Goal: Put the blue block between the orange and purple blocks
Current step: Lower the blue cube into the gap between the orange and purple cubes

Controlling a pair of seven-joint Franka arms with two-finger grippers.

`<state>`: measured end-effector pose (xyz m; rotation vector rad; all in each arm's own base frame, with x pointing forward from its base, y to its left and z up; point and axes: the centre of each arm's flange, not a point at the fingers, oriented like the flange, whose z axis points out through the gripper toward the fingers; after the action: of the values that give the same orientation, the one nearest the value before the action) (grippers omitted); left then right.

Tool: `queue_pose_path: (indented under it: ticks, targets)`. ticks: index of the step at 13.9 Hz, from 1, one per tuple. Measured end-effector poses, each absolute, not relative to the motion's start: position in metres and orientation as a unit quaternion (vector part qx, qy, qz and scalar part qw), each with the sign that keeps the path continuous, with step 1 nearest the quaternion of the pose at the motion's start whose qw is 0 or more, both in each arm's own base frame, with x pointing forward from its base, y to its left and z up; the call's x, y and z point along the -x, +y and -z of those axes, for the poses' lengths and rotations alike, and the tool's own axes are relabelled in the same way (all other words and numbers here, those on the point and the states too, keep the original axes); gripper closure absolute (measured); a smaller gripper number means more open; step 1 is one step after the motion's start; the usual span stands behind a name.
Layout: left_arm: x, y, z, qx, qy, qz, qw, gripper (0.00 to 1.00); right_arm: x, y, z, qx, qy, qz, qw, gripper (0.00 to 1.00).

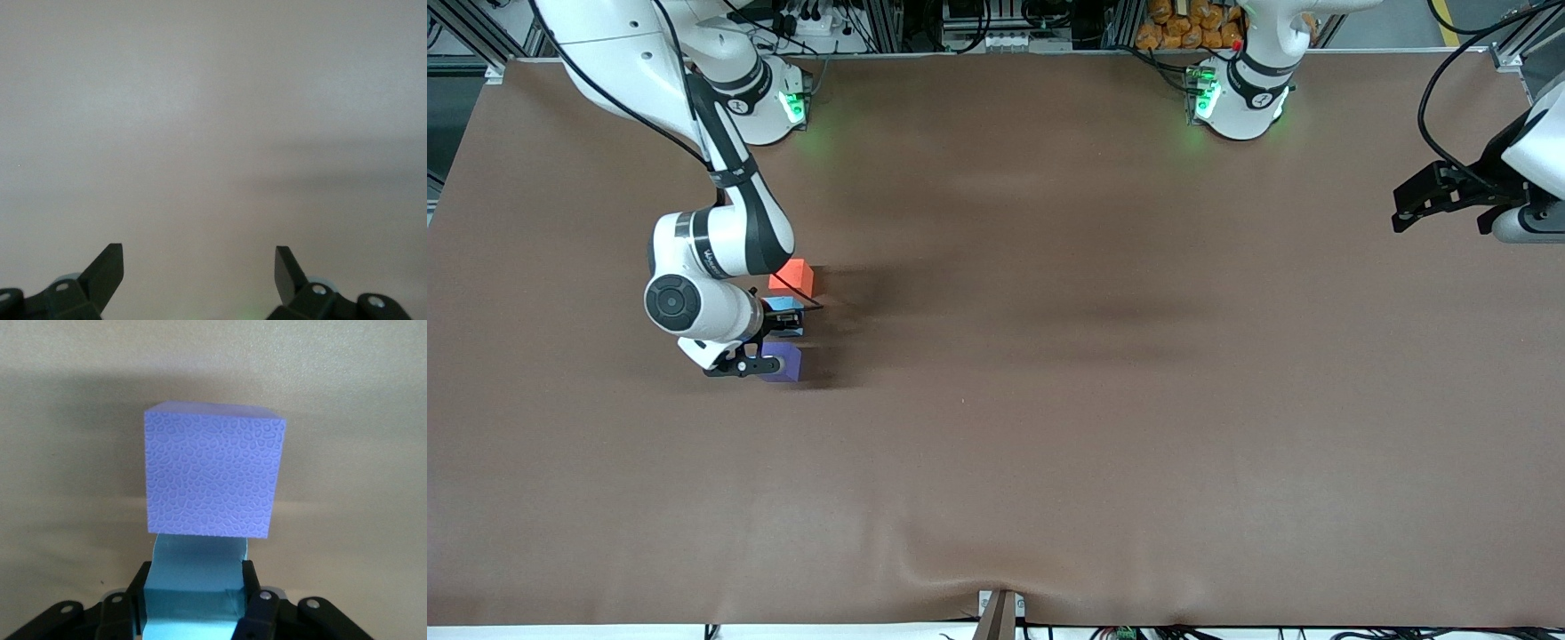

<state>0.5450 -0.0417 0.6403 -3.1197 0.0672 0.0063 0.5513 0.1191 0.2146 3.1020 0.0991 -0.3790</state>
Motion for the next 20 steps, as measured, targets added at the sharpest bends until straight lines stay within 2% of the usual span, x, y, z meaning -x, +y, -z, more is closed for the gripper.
queue_pose_path:
  ticks: [13,15,17,18,20]
  targets:
    - [-0.545,-0.042,-0.639,1.0,0.022,-0.003,0.011,0.0,-0.547,0.118,-0.203,-0.992,0.031,0.118,0.009,0.44]
    - [-0.545,-0.042,-0.639,1.0,0.022,-0.005,0.011,0.0,-0.547,0.119,-0.202,-0.992,0.031,0.119,0.009,0.29]
    - [-0.542,-0.042,-0.638,1.0,0.022,-0.015,0.011,0.0,-0.547,0.12,-0.203,-0.992,0.031,0.118,0.009,0.07]
    - [-0.541,-0.042,-0.638,1.0,0.022,-0.02,0.012,0.0,-0.548,0.12,-0.204,-0.993,0.031,0.118,0.008,0.0]
    - [-0.54,-0.042,-0.639,0.999,0.023,-0.021,0.012,0.0,-0.552,0.123,-0.213,-0.991,0.032,0.131,0.008,0.0]
